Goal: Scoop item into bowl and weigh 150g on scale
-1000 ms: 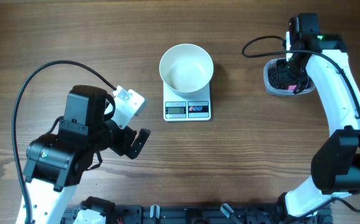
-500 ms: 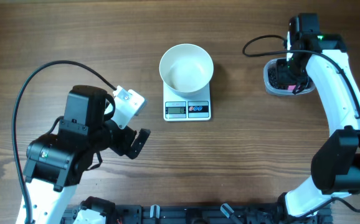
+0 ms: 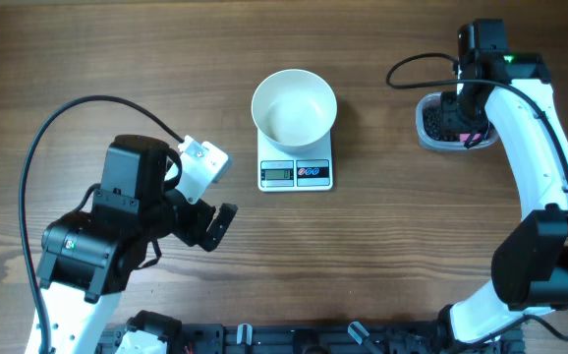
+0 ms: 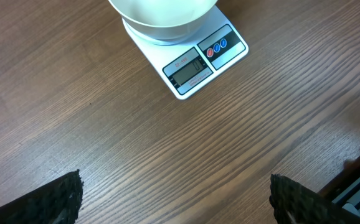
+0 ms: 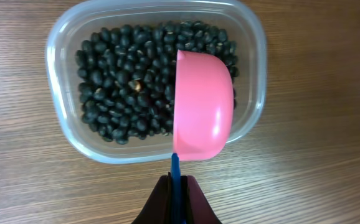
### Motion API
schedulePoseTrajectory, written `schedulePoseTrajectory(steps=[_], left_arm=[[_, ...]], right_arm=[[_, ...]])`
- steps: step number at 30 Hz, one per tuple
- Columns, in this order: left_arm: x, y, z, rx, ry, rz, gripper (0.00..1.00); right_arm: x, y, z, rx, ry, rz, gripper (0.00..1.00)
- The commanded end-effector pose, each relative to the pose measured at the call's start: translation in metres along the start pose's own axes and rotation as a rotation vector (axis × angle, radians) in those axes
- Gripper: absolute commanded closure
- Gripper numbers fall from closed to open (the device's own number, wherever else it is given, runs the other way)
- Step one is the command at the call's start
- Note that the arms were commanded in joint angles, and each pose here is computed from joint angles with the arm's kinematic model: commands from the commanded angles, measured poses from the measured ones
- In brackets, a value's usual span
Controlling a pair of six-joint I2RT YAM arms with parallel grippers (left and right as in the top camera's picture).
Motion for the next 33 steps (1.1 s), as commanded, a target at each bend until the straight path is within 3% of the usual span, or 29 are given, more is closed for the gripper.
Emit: schedulePoseTrajectory(steps=[1, 11, 19, 33], left_arm=[[-0.005, 0.001, 0.007, 0.019, -0.028, -0.004, 0.00], [-0.005, 0.001, 0.007, 0.020, -0.028, -0.004, 0.00], [-0.005, 0.001, 0.007, 0.019, -0.028, -0.004, 0.00], [-0.005, 0.001, 0.007, 0.019, -0.028, -0.004, 0.00]], right_arm=[[-0.017, -0.014, 0.015, -0.053, -0.091, -0.068, 0.95], [-0.016, -0.018, 0.020, -0.235, -0.104, -0.112, 0.96], [-0.012, -0.020, 0.024, -0.258, -0.107, -0.139, 0.96], [0.029, -0.012, -0.003, -0.286, -0.026, -0.147, 0.96]])
Point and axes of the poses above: each gripper's point midway between its finger pads, its own x axis out along the fingers, its own y axis along the line the jaws close on, z = x × y, the point moved 4 cm from there along -x, back along the fingers, and after that the axes turned 7 degrees about x, right-handed, at the moved point
